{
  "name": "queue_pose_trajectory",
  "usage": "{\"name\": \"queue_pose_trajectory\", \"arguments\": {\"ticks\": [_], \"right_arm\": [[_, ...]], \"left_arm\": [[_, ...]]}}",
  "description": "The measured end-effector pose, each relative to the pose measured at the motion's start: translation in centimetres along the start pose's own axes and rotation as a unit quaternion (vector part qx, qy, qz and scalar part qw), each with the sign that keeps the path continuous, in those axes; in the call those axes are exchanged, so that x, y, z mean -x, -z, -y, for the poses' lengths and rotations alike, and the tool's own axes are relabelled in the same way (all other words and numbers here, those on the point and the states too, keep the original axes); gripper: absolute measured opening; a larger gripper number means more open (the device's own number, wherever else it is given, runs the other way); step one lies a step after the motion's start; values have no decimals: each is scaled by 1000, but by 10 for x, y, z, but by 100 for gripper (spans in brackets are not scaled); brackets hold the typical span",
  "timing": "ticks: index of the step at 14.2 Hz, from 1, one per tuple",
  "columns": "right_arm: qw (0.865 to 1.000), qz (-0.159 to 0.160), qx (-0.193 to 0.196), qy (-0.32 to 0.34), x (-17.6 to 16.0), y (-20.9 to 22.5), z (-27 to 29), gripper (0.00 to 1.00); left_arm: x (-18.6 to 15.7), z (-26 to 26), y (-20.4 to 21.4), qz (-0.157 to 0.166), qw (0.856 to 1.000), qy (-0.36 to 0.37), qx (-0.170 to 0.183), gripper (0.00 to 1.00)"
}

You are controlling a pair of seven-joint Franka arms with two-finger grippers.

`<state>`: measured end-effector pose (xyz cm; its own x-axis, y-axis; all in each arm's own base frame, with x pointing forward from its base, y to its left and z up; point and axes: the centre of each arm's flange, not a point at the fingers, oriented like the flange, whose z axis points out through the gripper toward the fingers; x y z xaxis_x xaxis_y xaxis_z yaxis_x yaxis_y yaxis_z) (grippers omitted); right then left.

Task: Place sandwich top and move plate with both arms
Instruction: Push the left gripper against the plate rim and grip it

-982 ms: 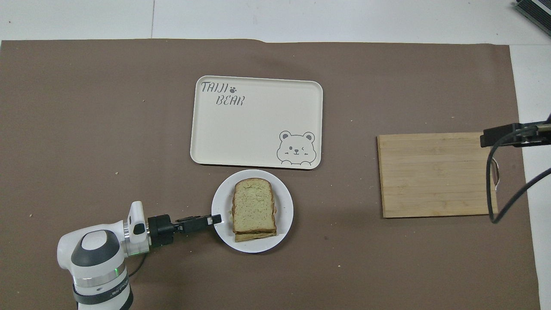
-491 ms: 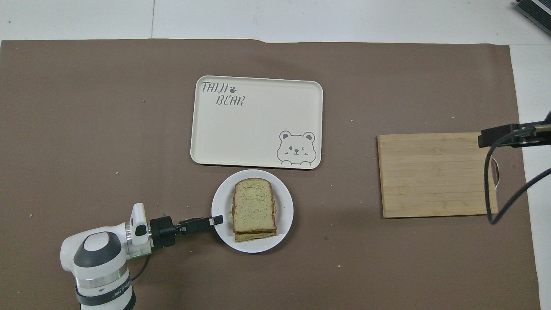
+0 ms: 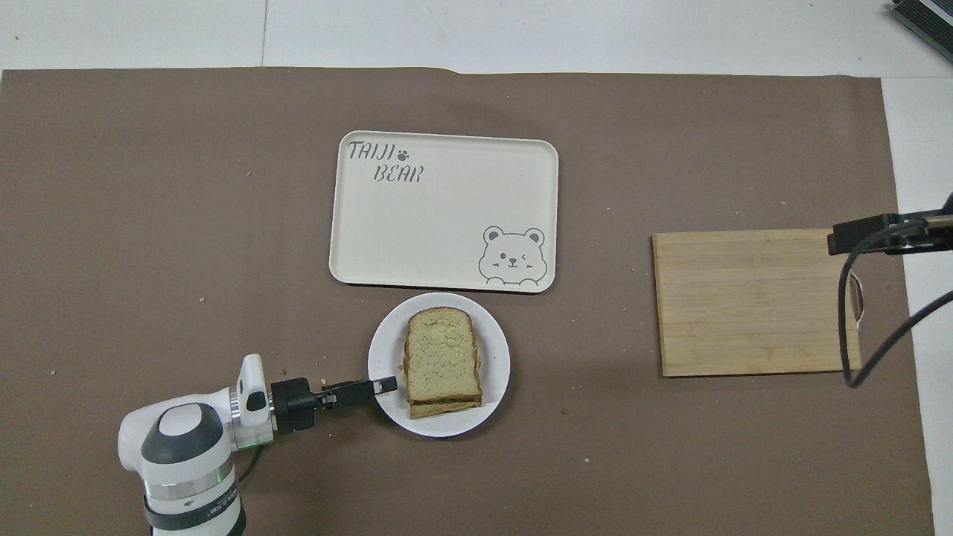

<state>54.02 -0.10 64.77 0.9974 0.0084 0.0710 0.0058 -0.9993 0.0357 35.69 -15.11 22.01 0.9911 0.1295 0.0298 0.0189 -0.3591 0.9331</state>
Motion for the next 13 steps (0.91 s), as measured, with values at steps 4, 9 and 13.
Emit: {"name": "queue_pose_trajectory", "arguments": {"ticks": [4,9,13], "right_arm": [[1000,0,0,0,0,0,0,100],[1000,0,0,0,0,0,0,100],[1000,0,0,0,0,0,0,100]], "left_arm": [[0,2,0,-1,1000,1,-5,4],[1,5,0,-1,1000,3,-8,4],[0,5,1,-2,1000,4,-6,4]]}}
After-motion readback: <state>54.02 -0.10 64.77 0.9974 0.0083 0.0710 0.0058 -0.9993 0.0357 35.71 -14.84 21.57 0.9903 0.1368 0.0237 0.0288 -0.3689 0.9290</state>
